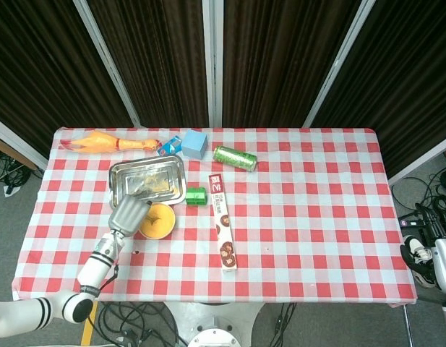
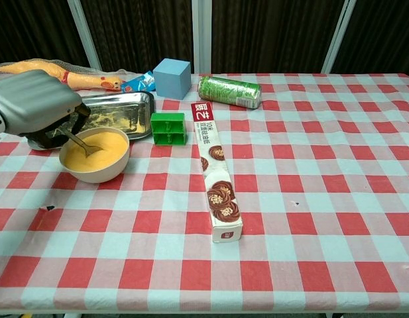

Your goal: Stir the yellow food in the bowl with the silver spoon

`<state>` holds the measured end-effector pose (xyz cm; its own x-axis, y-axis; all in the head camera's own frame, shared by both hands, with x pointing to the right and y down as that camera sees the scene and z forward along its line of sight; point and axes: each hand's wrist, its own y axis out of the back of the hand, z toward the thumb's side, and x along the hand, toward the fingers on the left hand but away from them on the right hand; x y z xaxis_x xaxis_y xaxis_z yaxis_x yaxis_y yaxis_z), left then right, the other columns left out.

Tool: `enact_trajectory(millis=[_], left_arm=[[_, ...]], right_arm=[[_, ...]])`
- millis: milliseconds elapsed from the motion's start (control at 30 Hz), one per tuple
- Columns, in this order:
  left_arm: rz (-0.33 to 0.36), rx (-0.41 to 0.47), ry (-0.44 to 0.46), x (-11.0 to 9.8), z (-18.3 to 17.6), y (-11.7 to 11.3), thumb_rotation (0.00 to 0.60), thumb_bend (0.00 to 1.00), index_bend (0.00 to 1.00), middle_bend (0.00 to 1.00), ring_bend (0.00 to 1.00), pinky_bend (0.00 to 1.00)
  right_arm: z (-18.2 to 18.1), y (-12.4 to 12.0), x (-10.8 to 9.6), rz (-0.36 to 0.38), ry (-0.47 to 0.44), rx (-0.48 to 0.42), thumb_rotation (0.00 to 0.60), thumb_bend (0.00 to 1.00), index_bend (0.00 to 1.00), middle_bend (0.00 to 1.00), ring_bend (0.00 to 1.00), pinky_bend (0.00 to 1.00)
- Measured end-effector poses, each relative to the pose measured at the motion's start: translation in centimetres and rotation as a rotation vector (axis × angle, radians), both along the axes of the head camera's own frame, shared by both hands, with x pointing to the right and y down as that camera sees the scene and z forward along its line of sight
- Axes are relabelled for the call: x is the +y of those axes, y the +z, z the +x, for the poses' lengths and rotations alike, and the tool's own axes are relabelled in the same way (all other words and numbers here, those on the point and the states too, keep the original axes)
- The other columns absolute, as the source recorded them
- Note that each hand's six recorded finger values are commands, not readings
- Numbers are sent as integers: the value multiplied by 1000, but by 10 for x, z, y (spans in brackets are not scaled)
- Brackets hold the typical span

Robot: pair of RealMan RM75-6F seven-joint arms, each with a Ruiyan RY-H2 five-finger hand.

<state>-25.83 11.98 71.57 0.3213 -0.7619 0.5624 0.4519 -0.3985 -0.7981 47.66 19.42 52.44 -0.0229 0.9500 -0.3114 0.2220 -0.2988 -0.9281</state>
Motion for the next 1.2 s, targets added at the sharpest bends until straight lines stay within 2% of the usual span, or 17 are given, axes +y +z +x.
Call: enact_trajectory(millis=[267, 533, 700, 833, 933, 1067, 1200], left_arm=[[-43, 70, -89, -13, -18, -14, 600, 453, 696, 924, 903, 952], [-50, 85, -95, -17, -20, -22, 600, 453, 696, 924, 903, 951], [-43, 64, -72, -16, -18, -21, 600, 452, 696, 925, 903, 951], [22, 2, 1, -15, -15, -23, 600, 453, 696, 925, 903, 951], [104, -73, 86, -13, -10, -25, 600, 453, 696, 925, 903, 951], [209, -175, 223, -4, 1, -26, 600, 453, 696, 925, 903, 951], [279, -235, 315, 6, 12, -25, 600, 453, 696, 925, 903, 951]], right_arm=[[-1, -1, 0, 2, -1, 1, 600, 292, 0, 116, 0, 0], [-1, -1, 1, 3, -2, 0, 600, 292, 0, 116, 0, 0], [-1, -2, 1, 3, -2, 1, 600, 292, 0, 115, 0, 0], [-1, -2, 1, 5, -2, 2, 600, 292, 0, 116, 0, 0], [-2, -2, 1, 3, -4, 2, 600, 292, 0, 116, 0, 0], [-3, -2, 0, 6, -6, 2, 600, 293, 0, 116, 0, 0], [-3, -3, 1, 7, -8, 3, 600, 292, 0, 115, 0, 0]])
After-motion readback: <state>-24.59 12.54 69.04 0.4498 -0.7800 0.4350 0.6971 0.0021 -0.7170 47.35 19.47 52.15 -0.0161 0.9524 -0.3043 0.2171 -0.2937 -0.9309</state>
